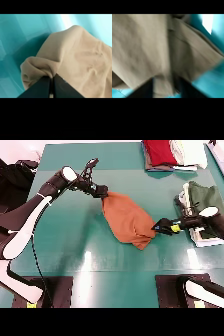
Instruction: Fold the shirts.
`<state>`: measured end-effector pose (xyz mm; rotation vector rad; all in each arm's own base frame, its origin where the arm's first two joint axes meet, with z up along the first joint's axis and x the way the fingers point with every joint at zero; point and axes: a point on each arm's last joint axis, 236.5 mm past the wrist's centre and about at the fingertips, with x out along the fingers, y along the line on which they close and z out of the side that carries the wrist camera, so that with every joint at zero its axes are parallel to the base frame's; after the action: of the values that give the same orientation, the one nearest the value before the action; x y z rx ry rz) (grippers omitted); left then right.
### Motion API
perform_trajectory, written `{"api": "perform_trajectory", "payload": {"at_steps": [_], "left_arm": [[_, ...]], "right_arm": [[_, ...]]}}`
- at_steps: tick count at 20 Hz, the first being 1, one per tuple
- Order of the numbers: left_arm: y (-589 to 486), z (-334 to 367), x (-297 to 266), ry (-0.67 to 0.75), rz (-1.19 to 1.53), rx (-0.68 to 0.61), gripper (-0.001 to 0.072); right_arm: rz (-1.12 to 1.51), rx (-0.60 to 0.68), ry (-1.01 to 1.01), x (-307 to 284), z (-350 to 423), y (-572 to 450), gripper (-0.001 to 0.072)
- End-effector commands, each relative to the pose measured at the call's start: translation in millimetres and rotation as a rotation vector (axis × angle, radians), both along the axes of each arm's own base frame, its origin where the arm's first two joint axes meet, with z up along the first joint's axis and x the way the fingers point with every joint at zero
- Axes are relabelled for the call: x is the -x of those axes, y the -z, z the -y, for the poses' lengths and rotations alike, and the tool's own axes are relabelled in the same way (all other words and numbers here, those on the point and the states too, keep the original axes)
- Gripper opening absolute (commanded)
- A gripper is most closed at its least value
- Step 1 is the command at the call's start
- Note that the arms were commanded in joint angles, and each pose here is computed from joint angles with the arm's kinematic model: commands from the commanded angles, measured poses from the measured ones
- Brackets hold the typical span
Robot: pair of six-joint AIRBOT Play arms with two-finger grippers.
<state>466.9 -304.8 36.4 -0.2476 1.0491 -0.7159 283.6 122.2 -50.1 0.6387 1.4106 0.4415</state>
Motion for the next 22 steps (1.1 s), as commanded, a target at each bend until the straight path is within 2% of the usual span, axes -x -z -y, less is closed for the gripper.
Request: {"api": "perform_trajectory", "payload": {"at_steps": [1,2,4,7,10,13,17,22], "left_arm": [[-1,0,4,0.011,-0.009,-0.003,0.0026],[-8,-2,4,0.01,0.002,-0.001,0.0025],[-54,-12,1,-0.01,0.106,0.015,0.0025],[-184,-42,15,-0.021,0.418,0.005,0.0025],[-310,-64,71,-0.027,0.69,0.061,0.0025],[-376,-84,129,-0.037,0.835,0.112,0.0025],[-358,-74,153,0.046,0.783,0.07,0.0025],[-220,-6,151,0.264,0.511,-0.077,0.0026]], "right_arm": [[0.078,0.009,-0.085,-16,-28,1,0.0048],[0.129,0.01,-0.108,-26,-32,-13,0.0014],[0.272,0.009,-0.118,-49,-30,-65,0.0013],[0.579,0.037,-0.114,-67,-13,-191,0.0013],[0.815,0.072,-0.074,-53,0,-302,0.0012],[0.95,0.095,-0.05,-30,4,-368,0.0012],[0.943,0.069,-0.07,-29,-7,-390,0.0012],[0.757,0.229,-0.143,-69,-15,-317,0.0012]]}}
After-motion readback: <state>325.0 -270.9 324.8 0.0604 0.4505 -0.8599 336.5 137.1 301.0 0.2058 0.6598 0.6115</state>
